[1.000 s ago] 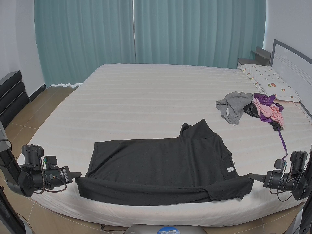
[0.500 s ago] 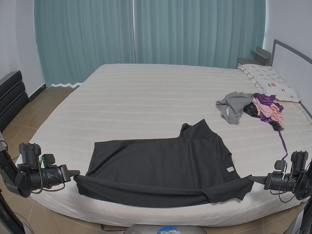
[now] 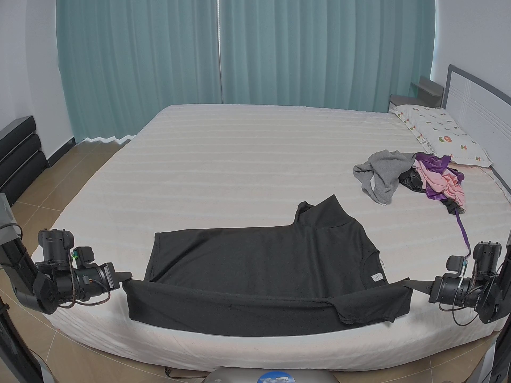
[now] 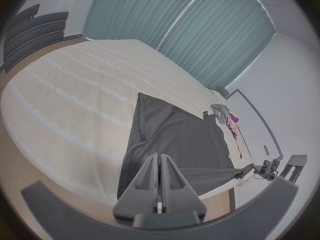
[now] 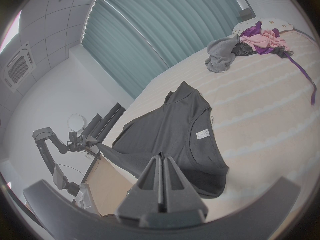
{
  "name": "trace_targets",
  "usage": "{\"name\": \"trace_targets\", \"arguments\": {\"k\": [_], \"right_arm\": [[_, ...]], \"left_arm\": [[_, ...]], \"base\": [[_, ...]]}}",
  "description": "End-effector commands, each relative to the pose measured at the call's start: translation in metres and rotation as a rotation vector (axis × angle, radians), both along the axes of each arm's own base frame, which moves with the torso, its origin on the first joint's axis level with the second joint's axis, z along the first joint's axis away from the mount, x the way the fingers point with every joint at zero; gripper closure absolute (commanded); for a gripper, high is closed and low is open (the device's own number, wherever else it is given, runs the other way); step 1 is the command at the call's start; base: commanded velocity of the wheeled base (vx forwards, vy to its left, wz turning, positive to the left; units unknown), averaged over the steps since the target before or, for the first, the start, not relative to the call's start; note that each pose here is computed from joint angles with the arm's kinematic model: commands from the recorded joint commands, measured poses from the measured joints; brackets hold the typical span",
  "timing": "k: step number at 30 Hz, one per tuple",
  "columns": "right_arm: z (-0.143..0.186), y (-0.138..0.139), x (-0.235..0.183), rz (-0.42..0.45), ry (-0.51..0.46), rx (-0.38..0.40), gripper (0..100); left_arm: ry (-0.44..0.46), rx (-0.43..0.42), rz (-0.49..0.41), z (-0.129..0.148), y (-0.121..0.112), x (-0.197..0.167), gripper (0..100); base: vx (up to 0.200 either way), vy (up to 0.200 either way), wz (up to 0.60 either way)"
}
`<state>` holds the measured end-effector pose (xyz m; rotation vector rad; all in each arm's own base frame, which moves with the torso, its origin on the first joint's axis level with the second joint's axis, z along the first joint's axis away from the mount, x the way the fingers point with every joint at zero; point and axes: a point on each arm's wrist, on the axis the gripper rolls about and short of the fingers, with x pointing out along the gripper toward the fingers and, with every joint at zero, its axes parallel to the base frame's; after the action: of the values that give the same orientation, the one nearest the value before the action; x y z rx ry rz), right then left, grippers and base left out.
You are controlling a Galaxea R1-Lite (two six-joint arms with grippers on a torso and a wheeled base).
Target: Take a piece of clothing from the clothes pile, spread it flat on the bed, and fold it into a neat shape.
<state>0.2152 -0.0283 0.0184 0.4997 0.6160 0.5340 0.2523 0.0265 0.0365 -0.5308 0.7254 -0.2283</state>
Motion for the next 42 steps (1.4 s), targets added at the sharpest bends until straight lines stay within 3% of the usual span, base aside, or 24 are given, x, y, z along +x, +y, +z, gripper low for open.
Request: {"name": "trace_targets", "arguments": {"k": [1, 14, 23, 31, 32, 33, 42], "right_arm": [[-0.013, 0.002, 0.015, 0.013, 0.024, 0.002, 100], [-0.036, 0.007, 0.048, 0.019, 0.048, -0.001, 100], [-0.045, 0.008, 0.061, 0.027, 0.044, -0.002, 100], [-0.056, 0.007, 0.067, 0.027, 0.060, -0.001, 100], [-0.059, 0.007, 0.067, 0.029, 0.067, 0.001, 0], [-0.060, 0.007, 0.067, 0.029, 0.069, 0.001, 0], [-0.054, 0.008, 0.070, 0.024, 0.050, 0.031, 0]], "left_arm": [[0.041, -0.007, 0.002, -0.017, 0.001, 0.015, 100], [0.063, -0.009, -0.012, -0.039, 0.000, 0.042, 100], [0.092, 0.041, 0.023, -0.058, -0.003, 0.058, 100], [0.117, 0.017, 0.026, -0.065, -0.008, 0.061, 100], [0.122, 0.004, 0.035, -0.065, -0.009, 0.061, 100], [0.122, 0.001, 0.037, -0.065, -0.009, 0.061, 0], [0.118, -0.015, 0.056, -0.061, -0.007, 0.062, 0]], "base": [[0.000, 0.000, 0.00], [0.000, 0.000, 0.00], [0.000, 0.000, 0.00], [0.000, 0.000, 0.00], [0.000, 0.000, 0.00], [0.000, 0.000, 0.00], [0.000, 0.000, 0.00]]}}
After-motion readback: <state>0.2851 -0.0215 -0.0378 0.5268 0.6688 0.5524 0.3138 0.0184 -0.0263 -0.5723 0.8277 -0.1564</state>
